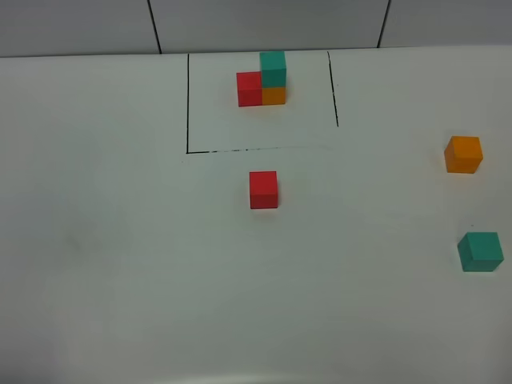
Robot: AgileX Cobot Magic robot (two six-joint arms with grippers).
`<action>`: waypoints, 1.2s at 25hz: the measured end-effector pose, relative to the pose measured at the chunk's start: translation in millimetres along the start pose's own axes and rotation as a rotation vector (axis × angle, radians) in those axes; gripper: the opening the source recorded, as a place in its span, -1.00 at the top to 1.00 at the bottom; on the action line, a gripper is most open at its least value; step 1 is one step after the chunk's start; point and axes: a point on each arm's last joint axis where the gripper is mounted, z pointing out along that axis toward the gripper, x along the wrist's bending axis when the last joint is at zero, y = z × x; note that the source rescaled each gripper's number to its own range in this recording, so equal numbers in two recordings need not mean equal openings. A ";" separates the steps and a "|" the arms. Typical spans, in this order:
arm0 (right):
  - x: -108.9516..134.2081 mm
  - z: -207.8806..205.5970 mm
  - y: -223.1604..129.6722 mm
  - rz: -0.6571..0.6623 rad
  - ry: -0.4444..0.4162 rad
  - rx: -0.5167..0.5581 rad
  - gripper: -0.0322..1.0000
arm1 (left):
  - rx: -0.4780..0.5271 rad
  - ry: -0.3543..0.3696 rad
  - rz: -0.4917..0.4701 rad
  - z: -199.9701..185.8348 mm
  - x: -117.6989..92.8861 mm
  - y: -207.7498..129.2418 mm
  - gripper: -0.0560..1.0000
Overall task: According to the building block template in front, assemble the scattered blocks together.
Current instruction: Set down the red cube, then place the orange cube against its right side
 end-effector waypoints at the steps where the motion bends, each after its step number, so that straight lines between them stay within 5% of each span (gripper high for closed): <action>1: 0.0 0.0 0.0 0.000 0.000 0.000 -0.42 | 0.000 0.000 0.000 0.0 0.0 0.0 -0.38; 30: 0.0 0.0 0.0 0.000 0.000 0.000 -0.42 | -0.004 0.067 -0.044 0.3 -0.9 0.1 -0.37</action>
